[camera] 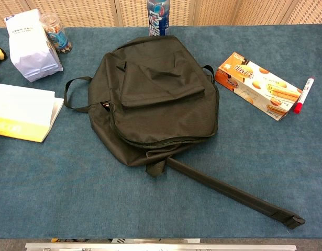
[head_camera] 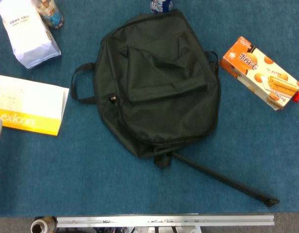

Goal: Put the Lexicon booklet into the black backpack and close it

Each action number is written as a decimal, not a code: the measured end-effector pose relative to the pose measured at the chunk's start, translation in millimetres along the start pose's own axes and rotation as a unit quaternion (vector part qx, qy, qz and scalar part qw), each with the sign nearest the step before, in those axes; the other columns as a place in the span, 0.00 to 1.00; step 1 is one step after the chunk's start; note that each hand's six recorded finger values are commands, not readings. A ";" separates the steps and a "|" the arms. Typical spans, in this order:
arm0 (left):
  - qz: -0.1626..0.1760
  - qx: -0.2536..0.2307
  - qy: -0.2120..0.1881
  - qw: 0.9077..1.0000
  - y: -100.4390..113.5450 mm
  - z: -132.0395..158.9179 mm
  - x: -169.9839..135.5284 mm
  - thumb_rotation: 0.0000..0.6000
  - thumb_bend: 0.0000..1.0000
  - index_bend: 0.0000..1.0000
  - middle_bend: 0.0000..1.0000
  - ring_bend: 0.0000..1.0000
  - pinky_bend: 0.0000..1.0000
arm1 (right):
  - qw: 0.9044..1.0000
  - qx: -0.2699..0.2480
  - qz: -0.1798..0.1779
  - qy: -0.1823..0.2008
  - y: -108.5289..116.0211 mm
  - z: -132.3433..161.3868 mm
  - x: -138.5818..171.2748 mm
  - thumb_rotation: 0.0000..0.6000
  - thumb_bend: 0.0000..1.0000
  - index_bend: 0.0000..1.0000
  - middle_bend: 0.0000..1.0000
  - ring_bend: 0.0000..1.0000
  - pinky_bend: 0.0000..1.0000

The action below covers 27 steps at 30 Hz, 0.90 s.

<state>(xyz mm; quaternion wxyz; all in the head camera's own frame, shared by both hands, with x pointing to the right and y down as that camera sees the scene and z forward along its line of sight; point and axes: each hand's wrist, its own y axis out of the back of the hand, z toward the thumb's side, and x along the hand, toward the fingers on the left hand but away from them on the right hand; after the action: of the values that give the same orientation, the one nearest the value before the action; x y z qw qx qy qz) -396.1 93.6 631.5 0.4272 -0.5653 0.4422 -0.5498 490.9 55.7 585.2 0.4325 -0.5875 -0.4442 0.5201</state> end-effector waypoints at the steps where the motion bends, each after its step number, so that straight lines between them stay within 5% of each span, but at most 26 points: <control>1: -0.001 0.001 0.000 1.000 -0.3 0.0 0.1 1.00 0.36 0.08 0.07 0.04 0.00 | 1.000 -0.001 0.001 0.001 -0.1 0.4 -0.3 1.00 0.31 0.14 0.20 0.03 0.00; 16: -0.008 0.014 -0.019 1.000 -3.3 0.4 9.8 1.00 0.36 0.09 0.07 0.05 0.00 | 1.000 -0.012 -0.012 0.025 18.9 15.3 -13.0 1.00 0.31 0.14 0.20 0.03 0.00; 27: -0.062 0.047 -0.039 0.996 -38.5 -8.6 33.3 1.00 0.33 0.12 0.09 0.07 0.00 | 0.999 -0.014 -0.013 0.028 23.9 21.9 -18.2 1.00 0.31 0.14 0.20 0.03 0.01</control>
<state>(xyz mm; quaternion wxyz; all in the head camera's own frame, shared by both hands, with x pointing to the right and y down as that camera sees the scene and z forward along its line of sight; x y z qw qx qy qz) -403.4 70.8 677.2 0.4357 -0.5919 0.3632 -0.5727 469.7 33.5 564.3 0.4432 -0.6024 -0.4463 0.4914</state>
